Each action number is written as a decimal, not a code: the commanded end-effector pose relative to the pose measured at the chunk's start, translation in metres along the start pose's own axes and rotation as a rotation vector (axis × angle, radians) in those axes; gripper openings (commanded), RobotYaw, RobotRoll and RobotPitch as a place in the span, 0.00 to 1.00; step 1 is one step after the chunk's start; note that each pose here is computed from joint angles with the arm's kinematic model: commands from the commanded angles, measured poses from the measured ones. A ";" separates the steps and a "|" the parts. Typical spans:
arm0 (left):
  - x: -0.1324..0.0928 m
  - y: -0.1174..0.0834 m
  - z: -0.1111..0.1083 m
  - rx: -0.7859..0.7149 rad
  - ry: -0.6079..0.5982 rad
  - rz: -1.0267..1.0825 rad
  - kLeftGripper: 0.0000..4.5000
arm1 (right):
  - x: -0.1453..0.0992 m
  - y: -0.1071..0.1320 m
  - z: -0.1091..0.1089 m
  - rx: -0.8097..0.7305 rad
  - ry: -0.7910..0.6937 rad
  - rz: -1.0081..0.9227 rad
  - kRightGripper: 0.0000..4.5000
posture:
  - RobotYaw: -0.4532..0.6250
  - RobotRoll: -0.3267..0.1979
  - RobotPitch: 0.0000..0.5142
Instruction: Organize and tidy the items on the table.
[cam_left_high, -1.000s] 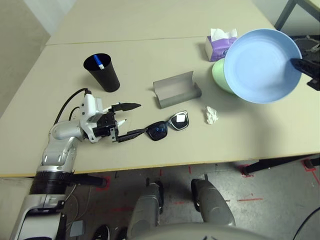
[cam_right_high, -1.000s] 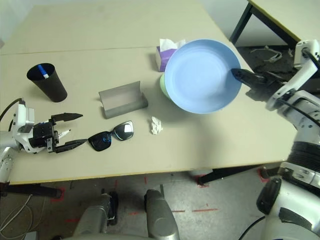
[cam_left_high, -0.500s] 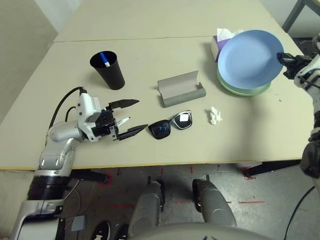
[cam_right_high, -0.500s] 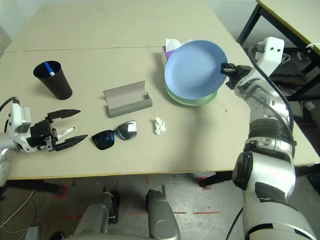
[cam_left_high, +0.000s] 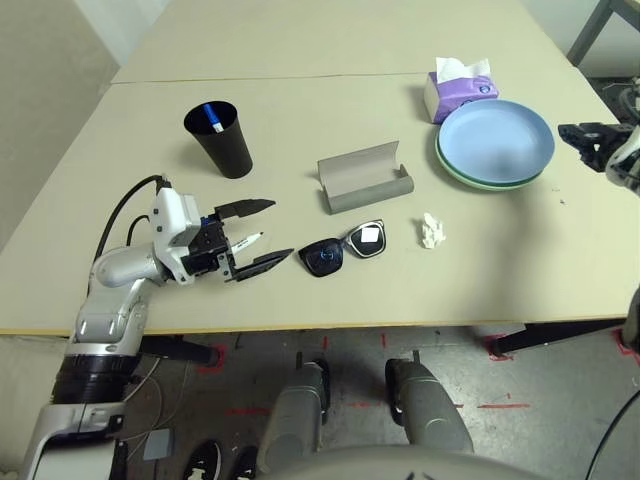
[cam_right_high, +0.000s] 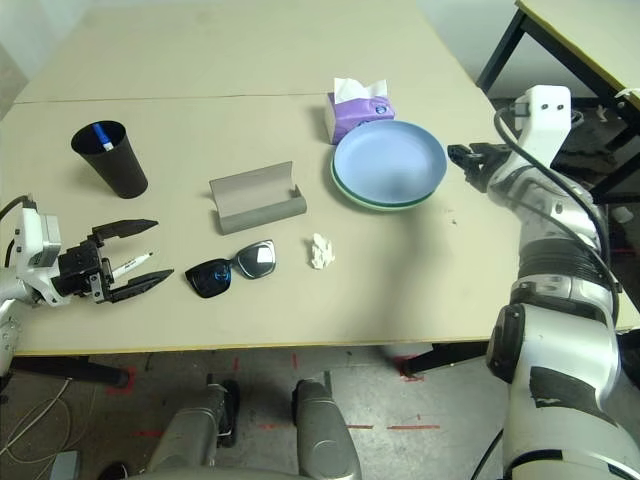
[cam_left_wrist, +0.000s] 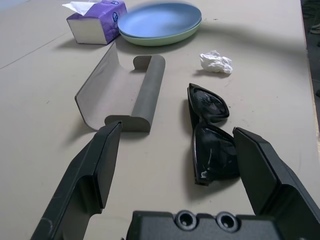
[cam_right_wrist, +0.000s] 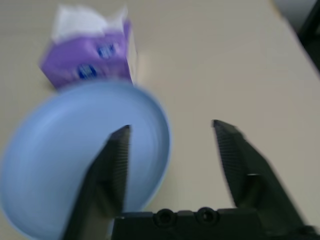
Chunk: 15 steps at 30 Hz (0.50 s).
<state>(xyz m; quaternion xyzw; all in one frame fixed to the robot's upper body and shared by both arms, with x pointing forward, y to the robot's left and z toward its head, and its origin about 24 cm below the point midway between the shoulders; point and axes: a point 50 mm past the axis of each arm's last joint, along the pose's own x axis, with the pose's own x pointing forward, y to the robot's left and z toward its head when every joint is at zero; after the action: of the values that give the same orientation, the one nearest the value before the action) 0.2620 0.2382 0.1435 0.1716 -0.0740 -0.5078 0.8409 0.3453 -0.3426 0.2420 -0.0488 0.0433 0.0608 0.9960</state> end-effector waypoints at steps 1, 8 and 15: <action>0.002 0.000 -0.004 -0.004 0.011 -0.025 1.00 | -0.013 0.006 0.007 0.008 0.045 0.082 1.00 | 0.20 0.62 0.40; 0.005 0.002 -0.002 -0.009 -0.002 -0.077 1.00 | -0.059 0.055 -0.020 -0.051 0.280 0.536 1.00 | 0.19 0.62 0.41; 0.004 -0.007 -0.003 -0.101 0.000 -0.180 1.00 | -0.080 0.095 -0.075 -0.238 0.468 0.791 1.00 | 0.18 0.62 0.42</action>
<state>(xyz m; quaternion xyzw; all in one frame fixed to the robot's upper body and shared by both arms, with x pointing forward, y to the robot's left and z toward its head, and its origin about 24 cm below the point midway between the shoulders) 0.2639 0.2349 0.1409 0.1387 -0.0491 -0.5635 0.8129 0.2499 -0.2771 0.1732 -0.1306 0.2810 0.3964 0.8642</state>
